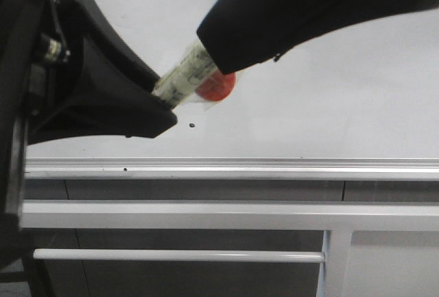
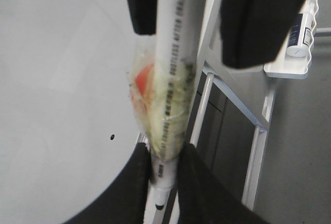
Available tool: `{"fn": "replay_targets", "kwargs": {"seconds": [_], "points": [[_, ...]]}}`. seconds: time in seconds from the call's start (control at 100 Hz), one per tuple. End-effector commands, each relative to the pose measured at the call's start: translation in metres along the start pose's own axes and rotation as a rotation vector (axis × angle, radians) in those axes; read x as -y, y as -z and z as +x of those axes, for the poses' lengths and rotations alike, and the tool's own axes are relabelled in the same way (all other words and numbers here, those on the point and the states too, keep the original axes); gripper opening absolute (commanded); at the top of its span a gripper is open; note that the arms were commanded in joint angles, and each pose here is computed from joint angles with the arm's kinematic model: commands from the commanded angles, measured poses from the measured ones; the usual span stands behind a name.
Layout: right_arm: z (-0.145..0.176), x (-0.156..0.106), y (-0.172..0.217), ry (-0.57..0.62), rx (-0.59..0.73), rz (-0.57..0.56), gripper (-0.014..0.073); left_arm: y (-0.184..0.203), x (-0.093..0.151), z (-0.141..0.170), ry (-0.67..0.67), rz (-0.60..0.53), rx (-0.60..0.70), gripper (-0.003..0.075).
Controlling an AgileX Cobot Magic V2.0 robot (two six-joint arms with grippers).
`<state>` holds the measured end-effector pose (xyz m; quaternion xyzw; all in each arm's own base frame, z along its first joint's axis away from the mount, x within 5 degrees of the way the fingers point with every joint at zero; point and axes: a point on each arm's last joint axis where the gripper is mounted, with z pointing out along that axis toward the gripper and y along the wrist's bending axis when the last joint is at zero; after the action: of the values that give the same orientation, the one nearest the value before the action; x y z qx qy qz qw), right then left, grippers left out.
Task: Write number 1 on whiteboard
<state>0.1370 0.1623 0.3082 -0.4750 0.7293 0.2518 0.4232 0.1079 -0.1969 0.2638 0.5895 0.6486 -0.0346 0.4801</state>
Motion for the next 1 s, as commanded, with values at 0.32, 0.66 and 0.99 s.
{"fn": "replay_targets", "kwargs": {"seconds": [0.32, 0.66, 0.99], "points": [[-0.0154, 0.003, 0.0066, 0.001, 0.08, 0.039, 0.0272, 0.0062, -0.0045, -0.0129, 0.031, 0.0, 0.058, -0.002], [-0.0169, 0.0051, 0.0068, 0.0, 0.097, 0.062, 0.0272, 0.0059, -0.0045, -0.0106, 0.048, -0.003, 0.038, -0.002], [-0.0168, 0.005, 0.0068, 0.0, 0.096, 0.061, 0.0251, 0.0055, -0.0036, -0.009, 0.049, 0.0, 0.033, -0.002]]}}
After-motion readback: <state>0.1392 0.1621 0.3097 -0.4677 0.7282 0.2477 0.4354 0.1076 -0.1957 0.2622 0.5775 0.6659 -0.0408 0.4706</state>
